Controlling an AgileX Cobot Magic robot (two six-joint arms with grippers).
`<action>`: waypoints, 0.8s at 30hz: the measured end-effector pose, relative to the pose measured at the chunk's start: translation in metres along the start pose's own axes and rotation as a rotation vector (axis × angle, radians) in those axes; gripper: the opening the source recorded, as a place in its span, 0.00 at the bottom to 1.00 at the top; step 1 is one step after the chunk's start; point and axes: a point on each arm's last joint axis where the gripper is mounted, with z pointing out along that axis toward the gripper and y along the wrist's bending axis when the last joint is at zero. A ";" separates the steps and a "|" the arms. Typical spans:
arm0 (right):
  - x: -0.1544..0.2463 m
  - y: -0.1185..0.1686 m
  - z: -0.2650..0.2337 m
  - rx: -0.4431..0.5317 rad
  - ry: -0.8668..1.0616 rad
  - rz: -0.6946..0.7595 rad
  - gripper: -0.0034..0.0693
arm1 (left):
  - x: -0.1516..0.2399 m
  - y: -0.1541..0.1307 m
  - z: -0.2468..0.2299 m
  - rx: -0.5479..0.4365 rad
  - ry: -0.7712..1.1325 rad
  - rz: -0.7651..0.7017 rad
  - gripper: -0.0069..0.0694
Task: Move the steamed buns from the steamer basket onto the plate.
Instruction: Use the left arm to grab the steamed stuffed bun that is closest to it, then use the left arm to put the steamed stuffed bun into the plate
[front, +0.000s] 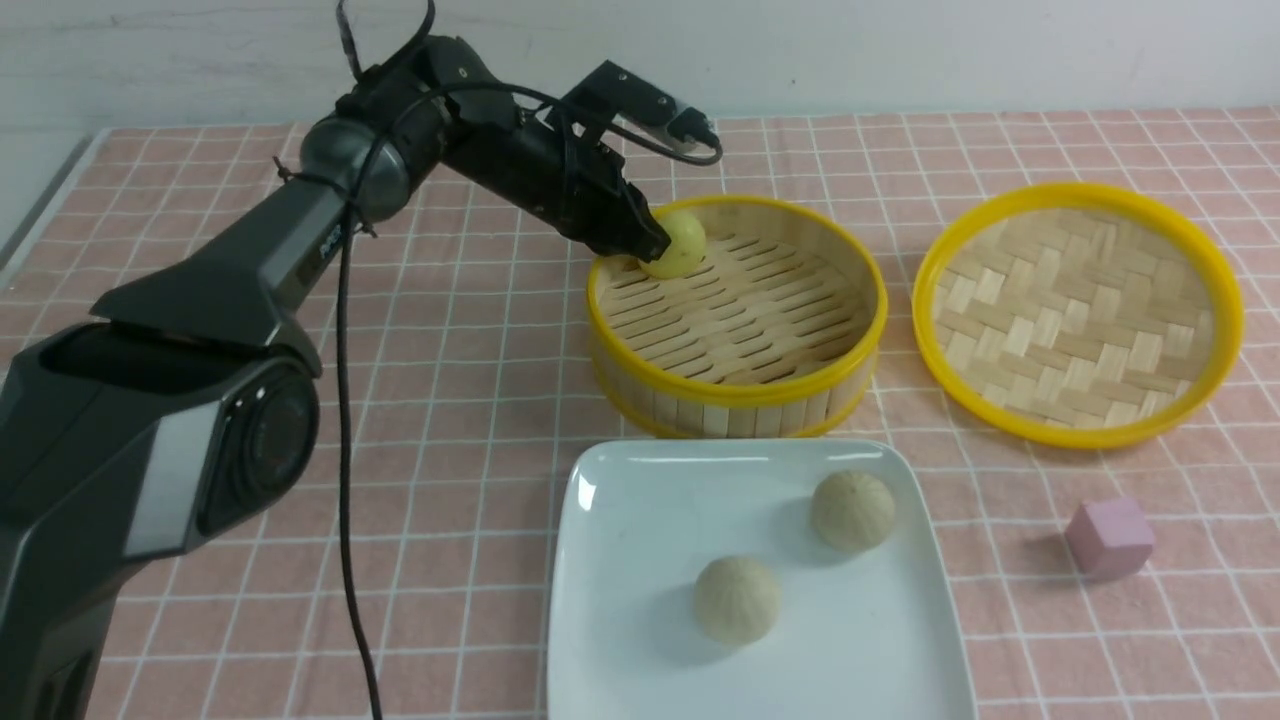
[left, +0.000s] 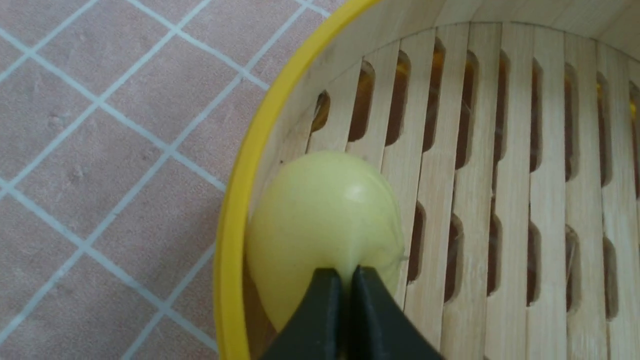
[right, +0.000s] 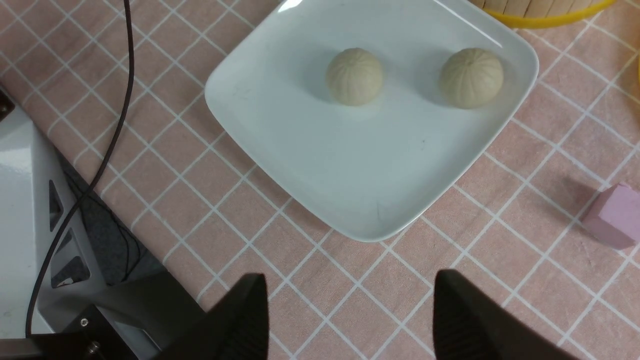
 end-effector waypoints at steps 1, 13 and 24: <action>0.000 0.000 0.000 0.000 0.000 0.000 0.65 | 0.000 0.000 0.000 0.002 0.001 0.001 0.11; 0.000 0.000 0.000 -0.001 0.000 0.000 0.65 | -0.001 0.000 -0.002 0.000 0.005 0.006 0.11; 0.000 0.000 0.000 -0.001 0.000 0.000 0.65 | 0.003 0.009 -0.018 0.023 0.025 -0.011 0.11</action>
